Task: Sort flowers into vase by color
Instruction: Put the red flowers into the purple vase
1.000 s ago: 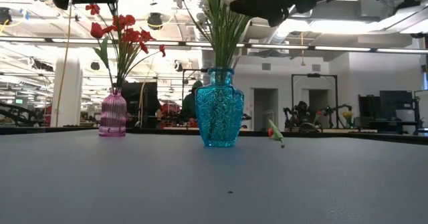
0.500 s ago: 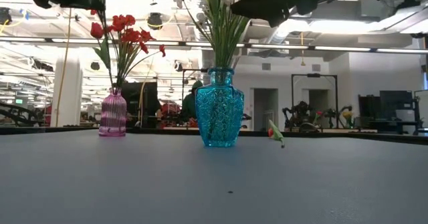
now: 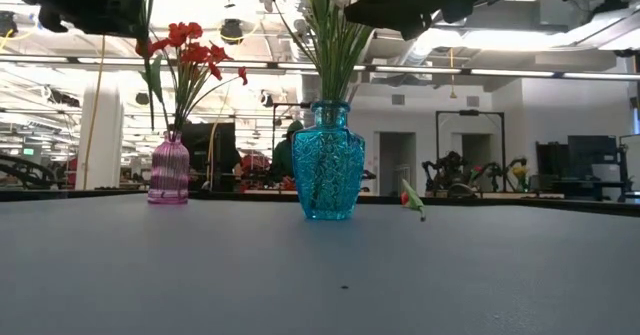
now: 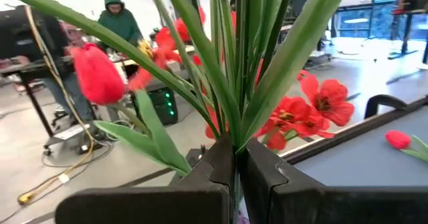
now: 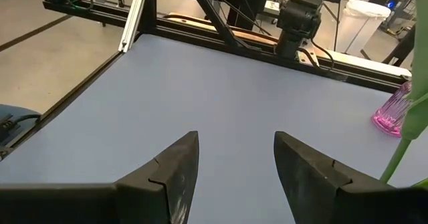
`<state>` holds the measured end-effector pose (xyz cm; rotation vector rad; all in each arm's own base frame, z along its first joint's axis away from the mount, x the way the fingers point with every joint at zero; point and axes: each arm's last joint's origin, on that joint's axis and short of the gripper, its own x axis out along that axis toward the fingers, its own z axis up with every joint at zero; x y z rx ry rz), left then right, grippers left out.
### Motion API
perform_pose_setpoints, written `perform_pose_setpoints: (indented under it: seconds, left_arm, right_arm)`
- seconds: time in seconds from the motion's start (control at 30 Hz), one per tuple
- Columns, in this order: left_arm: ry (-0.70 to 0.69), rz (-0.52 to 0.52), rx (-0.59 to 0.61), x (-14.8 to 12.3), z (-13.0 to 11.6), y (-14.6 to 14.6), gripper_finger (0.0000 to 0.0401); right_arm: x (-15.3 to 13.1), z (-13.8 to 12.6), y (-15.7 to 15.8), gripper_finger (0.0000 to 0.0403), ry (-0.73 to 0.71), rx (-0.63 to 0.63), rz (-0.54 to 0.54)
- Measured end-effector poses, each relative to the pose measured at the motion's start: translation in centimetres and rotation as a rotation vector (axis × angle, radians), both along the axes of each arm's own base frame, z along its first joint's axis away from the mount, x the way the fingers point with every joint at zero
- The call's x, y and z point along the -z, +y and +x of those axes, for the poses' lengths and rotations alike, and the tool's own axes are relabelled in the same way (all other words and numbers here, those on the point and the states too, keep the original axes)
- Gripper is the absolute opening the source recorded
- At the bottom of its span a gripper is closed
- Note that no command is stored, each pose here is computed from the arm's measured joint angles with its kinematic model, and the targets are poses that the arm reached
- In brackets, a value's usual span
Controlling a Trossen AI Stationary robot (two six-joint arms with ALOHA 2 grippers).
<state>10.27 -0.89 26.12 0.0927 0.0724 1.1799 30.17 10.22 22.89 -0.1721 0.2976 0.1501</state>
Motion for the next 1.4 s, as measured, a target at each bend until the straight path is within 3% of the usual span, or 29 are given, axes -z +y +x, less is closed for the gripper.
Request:
perform_pose_setpoints:
  seconds: [0.23, 0.4, 0.57, 0.97, 1.4]
  left_arm:
    - [0.038, -0.060, 0.071, 0.2, 0.5, 0.8, 0.0000]
    - [0.057, -0.042, 0.044, -0.4, 0.8, 1.3, 0.0000]
    - [0.068, -0.009, 0.140, -1.8, 1.4, 1.7, 0.0000]
    - [0.106, 0.035, 0.044, -2.4, 1.2, 3.1, 0.0000]
    - [0.088, 0.006, 0.062, -1.5, 1.3, 4.2, 0.0000]
  right_arm:
    - [0.0, 0.1, -0.2, 0.0219, -0.003, 0.007, 0.001]
    - [-0.1, 0.2, -0.4, 0.0219, -0.007, 0.014, 0.003]
    - [-0.1, 0.2, -0.4, 0.0219, -0.006, 0.014, 0.002]
    - [0.3, 0.1, -0.5, 0.0219, 0.029, 0.019, -0.003]
    - [0.4, 0.1, -0.6, 0.0219, 0.040, 0.018, -0.013]
